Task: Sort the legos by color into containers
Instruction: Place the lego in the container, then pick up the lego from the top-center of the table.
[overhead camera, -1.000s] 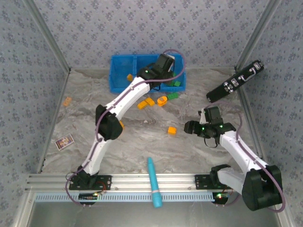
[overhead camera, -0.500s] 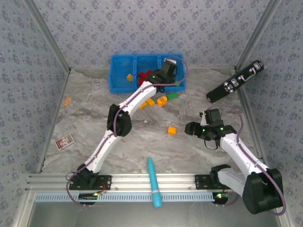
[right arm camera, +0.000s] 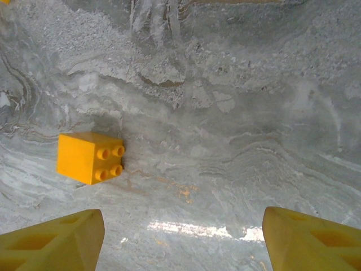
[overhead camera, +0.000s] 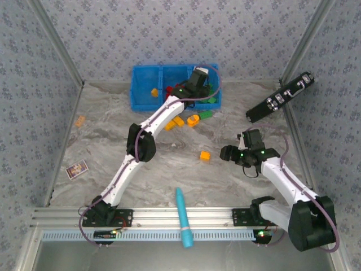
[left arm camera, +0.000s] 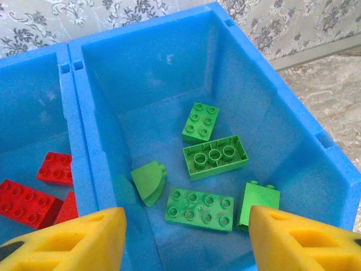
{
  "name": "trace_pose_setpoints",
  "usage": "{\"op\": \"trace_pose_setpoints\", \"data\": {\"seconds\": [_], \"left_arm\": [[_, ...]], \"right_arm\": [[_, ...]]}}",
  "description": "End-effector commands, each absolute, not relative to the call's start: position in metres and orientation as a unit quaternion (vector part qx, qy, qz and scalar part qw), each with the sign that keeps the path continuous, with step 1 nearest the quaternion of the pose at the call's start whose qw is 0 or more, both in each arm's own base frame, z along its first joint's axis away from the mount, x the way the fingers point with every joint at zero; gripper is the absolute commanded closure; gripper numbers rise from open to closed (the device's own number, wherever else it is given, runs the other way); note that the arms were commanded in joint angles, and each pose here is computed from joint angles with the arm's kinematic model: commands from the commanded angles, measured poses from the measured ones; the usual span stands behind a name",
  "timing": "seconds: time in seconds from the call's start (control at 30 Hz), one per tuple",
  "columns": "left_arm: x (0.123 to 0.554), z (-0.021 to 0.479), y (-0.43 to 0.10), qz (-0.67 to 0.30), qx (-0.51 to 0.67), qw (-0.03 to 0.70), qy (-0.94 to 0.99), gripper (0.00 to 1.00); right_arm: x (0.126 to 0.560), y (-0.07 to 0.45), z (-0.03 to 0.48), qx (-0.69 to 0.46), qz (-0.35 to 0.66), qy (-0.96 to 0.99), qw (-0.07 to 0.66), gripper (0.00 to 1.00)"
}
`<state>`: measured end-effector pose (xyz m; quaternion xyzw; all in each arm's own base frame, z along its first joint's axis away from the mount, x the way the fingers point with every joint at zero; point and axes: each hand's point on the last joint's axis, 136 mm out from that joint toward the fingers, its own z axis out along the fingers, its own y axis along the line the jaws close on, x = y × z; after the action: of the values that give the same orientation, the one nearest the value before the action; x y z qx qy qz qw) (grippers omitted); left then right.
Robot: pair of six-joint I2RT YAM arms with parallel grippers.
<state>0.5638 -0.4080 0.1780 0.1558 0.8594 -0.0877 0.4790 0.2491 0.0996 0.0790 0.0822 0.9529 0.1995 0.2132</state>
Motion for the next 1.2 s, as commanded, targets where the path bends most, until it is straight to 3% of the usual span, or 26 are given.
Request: {"op": "trace_pose_setpoints", "data": {"seconds": [0.0,0.23,0.57,0.97,1.17], "left_arm": [[0.551,0.238,-0.398,-0.087,0.177,0.501,0.843,0.39],[0.523,0.289,-0.343,-0.054,0.189,0.507,0.839,0.38],[0.467,0.301,-0.203,-0.005,0.113,0.506,0.855,0.37],[0.389,0.314,-0.099,0.074,0.118,0.499,0.855,0.34],[0.362,0.326,-0.068,0.051,0.082,0.551,0.829,0.30]], "right_arm": [[0.273,0.102,0.090,0.074,0.194,0.948,0.240,0.24],[0.352,0.116,0.119,0.028,0.178,0.936,0.302,0.24],[0.445,0.158,0.101,0.005,0.165,0.944,0.286,0.24],[0.478,0.165,0.067,0.119,0.116,0.956,0.240,0.24],[0.488,0.176,0.059,0.153,0.077,0.956,0.239,0.23]]}}
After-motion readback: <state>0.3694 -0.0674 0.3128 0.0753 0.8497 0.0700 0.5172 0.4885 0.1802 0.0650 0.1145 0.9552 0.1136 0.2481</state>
